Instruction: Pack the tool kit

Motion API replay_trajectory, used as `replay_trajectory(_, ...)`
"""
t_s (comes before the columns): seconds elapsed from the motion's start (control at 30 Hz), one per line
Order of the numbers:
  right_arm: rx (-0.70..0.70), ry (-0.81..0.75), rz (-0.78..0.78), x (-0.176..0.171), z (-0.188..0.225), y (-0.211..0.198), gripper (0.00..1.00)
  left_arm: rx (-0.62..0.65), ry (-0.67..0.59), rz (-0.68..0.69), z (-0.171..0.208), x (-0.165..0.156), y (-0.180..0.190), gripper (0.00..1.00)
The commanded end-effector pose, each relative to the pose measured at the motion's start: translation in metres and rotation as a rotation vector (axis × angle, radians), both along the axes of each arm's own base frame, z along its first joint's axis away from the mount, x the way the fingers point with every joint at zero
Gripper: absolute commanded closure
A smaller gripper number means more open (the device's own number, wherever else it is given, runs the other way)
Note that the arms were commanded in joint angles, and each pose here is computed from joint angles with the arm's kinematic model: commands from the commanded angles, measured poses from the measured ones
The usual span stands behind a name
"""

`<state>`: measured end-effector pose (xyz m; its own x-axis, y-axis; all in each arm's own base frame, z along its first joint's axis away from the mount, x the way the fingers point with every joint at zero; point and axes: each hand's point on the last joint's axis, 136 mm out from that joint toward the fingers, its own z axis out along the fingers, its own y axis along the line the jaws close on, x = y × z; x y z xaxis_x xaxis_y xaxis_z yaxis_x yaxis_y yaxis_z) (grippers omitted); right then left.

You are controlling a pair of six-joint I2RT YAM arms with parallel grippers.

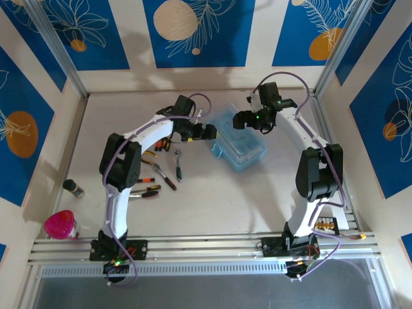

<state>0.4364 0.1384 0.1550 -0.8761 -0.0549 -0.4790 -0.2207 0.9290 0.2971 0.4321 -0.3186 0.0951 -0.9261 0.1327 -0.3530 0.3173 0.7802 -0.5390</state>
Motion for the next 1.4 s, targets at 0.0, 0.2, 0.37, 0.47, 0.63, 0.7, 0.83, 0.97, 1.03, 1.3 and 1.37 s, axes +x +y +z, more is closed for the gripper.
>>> replay_trajectory(0.0,0.101,0.046,0.083,-0.030,-0.005,0.028,0.12,-0.037,-0.011,-0.002,0.006,0.014,-0.013,0.00)
replay_trajectory(0.2,0.093,0.086,0.068,-0.062,-0.016,0.042,0.13,-0.041,-0.037,-0.014,0.015,0.033,-0.024,0.00)
replay_trajectory(0.37,0.019,0.109,0.032,-0.061,-0.022,0.038,0.12,-0.031,-0.057,-0.022,0.025,0.035,-0.023,0.00)
replay_trajectory(0.47,-0.028,0.123,0.017,-0.053,-0.022,0.033,0.12,-0.001,-0.067,-0.019,0.028,0.027,-0.013,0.00)
replay_trajectory(0.63,-0.065,0.155,-0.001,-0.038,-0.025,0.031,0.13,0.028,-0.079,-0.002,0.031,0.008,0.008,0.00)
replay_trajectory(0.7,-0.059,0.168,0.004,-0.036,-0.028,0.034,0.13,0.035,-0.079,0.007,0.032,0.000,0.017,0.00)
replay_trajectory(0.83,-0.030,0.178,0.021,-0.035,-0.030,0.040,0.12,0.039,-0.083,0.019,0.036,-0.010,0.029,0.00)
replay_trajectory(0.97,-0.027,0.194,0.020,-0.036,-0.033,0.041,0.13,0.044,-0.082,0.024,0.038,-0.013,0.035,0.00)
replay_trajectory(1.03,-0.027,0.206,0.015,-0.038,-0.036,0.040,0.17,0.041,-0.082,0.027,0.040,-0.013,0.036,0.00)
replay_trajectory(1.3,0.075,0.181,0.001,-0.040,-0.025,0.039,0.47,0.018,-0.127,0.011,0.066,-0.011,0.036,0.00)
replay_trajectory(1.37,0.111,0.166,0.009,-0.041,-0.019,0.038,0.50,0.015,-0.145,0.003,0.075,-0.010,0.035,0.00)
